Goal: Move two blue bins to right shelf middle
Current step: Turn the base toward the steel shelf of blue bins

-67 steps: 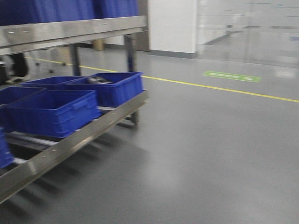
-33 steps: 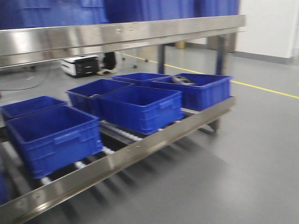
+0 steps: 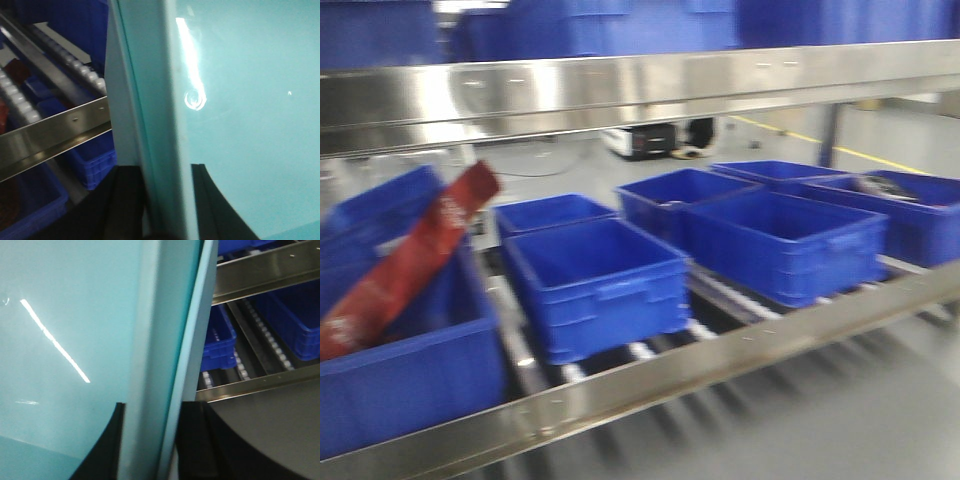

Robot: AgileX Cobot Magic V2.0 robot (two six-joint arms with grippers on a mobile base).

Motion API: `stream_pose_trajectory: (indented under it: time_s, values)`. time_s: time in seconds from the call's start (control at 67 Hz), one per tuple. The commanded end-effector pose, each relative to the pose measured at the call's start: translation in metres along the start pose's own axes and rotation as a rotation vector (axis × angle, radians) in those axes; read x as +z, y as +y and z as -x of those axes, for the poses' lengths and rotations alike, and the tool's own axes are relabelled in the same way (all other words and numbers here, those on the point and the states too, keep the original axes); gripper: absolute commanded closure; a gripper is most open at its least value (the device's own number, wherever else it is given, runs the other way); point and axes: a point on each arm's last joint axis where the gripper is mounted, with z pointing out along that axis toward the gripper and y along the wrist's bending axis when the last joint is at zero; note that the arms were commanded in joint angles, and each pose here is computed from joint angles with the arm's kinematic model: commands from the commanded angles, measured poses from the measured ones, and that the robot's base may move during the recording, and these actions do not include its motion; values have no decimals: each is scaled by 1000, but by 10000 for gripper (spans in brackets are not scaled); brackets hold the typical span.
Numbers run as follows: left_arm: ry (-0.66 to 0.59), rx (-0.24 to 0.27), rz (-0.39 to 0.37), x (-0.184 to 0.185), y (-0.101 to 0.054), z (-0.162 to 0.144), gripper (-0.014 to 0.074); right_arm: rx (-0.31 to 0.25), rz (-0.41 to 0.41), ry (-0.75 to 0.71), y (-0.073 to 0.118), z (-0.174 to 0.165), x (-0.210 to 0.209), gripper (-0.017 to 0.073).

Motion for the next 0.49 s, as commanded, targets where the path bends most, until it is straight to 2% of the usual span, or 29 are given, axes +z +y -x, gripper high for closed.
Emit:
stream_pose_trajectory:
  time_s: [0.0,0.478]
  values:
    - [-125,-1,-28,-14,-4,15,704,-4,3,-100,1,10,-11,711]
    - [-125,-1,-28,-14,-4,15,704,-4,3,-100,1,10,-11,711]
